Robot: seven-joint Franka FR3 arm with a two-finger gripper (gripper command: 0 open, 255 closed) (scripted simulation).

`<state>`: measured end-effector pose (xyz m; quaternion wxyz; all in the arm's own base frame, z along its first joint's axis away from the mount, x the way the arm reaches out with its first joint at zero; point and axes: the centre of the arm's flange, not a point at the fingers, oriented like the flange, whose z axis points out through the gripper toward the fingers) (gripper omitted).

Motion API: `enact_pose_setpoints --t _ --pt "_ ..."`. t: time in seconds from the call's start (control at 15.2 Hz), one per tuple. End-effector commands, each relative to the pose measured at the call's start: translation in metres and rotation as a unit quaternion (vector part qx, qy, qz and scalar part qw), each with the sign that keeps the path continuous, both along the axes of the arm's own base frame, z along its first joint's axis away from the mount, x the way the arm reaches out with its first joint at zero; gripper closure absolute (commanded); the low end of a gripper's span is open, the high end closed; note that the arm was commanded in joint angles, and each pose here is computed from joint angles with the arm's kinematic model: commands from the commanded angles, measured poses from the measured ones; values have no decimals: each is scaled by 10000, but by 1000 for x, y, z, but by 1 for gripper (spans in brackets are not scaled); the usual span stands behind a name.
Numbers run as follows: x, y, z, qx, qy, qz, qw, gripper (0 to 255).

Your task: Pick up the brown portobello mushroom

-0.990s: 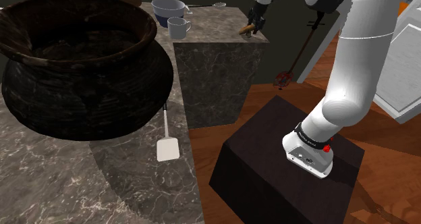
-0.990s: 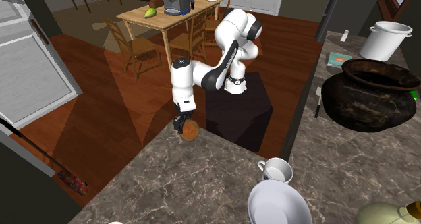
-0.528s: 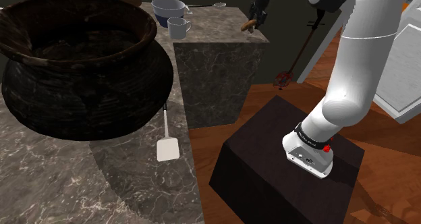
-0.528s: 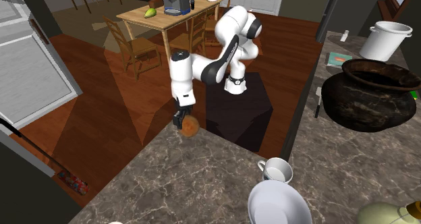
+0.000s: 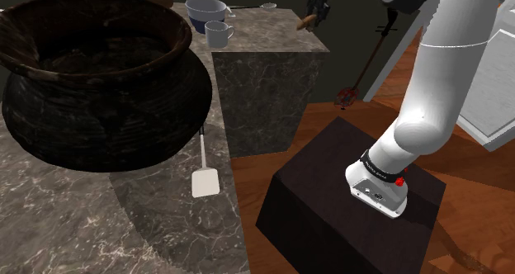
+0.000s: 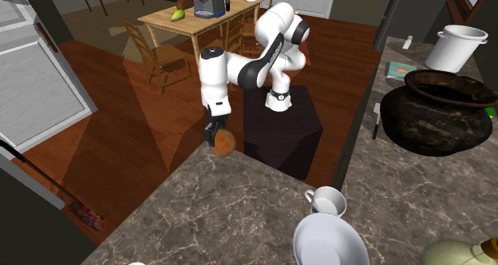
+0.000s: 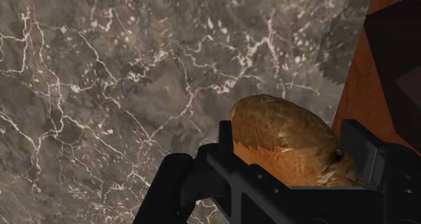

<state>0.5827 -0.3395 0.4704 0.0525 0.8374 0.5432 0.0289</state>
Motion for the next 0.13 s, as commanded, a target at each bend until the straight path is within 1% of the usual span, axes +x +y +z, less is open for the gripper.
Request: enact_pose_setpoints --t 0.0,0.07 --pt "0 -1 6 -1 -1 0 10000 255" --pt "0 -1 6 -1 -1 0 10000 255"
